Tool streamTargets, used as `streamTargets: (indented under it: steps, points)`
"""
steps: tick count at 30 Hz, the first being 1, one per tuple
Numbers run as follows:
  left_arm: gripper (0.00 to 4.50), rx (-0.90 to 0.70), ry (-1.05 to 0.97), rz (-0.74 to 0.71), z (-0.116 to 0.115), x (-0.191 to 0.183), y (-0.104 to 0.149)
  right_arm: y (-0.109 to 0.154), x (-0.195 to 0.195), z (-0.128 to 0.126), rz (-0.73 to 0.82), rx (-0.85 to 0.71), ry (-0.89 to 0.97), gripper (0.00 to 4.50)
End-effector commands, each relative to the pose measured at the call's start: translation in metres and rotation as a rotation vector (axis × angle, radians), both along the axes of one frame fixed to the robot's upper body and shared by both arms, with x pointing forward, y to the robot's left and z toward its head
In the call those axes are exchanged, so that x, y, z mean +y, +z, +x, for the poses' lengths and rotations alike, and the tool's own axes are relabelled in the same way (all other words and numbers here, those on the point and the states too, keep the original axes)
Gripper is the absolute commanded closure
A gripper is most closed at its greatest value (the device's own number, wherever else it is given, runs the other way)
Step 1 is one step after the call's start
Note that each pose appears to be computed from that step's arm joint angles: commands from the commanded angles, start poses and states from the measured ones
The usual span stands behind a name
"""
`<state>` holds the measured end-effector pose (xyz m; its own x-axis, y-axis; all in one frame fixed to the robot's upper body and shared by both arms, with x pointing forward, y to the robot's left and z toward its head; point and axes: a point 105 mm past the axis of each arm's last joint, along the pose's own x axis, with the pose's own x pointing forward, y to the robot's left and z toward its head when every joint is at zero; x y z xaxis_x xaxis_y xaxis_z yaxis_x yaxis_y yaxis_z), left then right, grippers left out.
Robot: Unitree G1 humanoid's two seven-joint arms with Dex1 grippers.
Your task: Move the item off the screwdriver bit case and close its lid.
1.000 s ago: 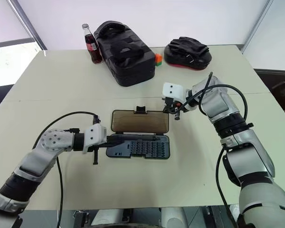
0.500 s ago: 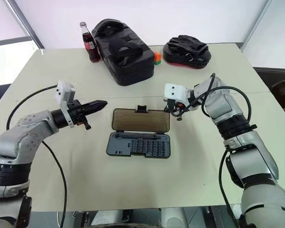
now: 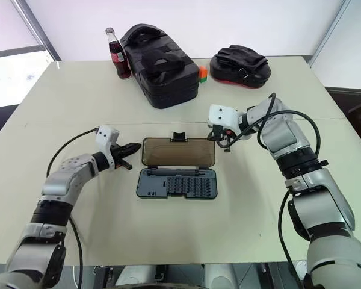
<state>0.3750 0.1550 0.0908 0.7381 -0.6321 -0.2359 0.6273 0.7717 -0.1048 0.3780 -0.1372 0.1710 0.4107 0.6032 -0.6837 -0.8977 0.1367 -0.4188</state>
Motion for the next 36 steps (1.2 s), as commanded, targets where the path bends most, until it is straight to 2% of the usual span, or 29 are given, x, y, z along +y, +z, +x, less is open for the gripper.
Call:
streamTargets:
  steps: [1,8,16,17,19,22,26,31,36]
  points:
    - [4.5,0.068,-0.136,-0.048,-0.006,-0.024,-0.015,0.015,0.006,-0.002,0.031,-0.046,0.02,4.48]
    - [4.5,0.068,-0.315,-0.102,-0.018,-0.045,-0.008,0.013,0.005,-0.003,0.026,-0.046,0.004,4.48]
    - [4.5,0.063,-0.305,-0.055,-0.016,-0.038,-0.014,0.02,0.007,-0.007,0.031,-0.082,0.003,0.43]
    - [4.5,0.061,-0.301,-0.047,-0.016,-0.037,-0.015,0.022,0.008,-0.007,0.028,-0.091,0.007,0.05]
    - [4.5,0.047,-0.286,-0.033,-0.013,-0.034,-0.016,0.033,0.011,-0.013,0.04,-0.109,0.021,0.05]
    - [4.5,0.007,-0.272,-0.038,-0.008,-0.032,-0.009,0.069,0.017,-0.025,0.17,-0.106,0.016,0.05]
    - [4.5,-0.05,-0.298,-0.08,-0.004,-0.036,0.012,0.088,0.014,-0.057,0.281,0.006,0.056,0.05]
    - [4.5,-0.107,-0.429,-0.105,-0.014,-0.047,0.045,0.092,0.002,-0.068,0.385,0.087,-0.032,0.05]
    - [4.5,-0.118,-0.596,-0.093,-0.04,-0.06,0.069,0.085,-0.008,-0.07,0.382,0.091,-0.099,0.05]
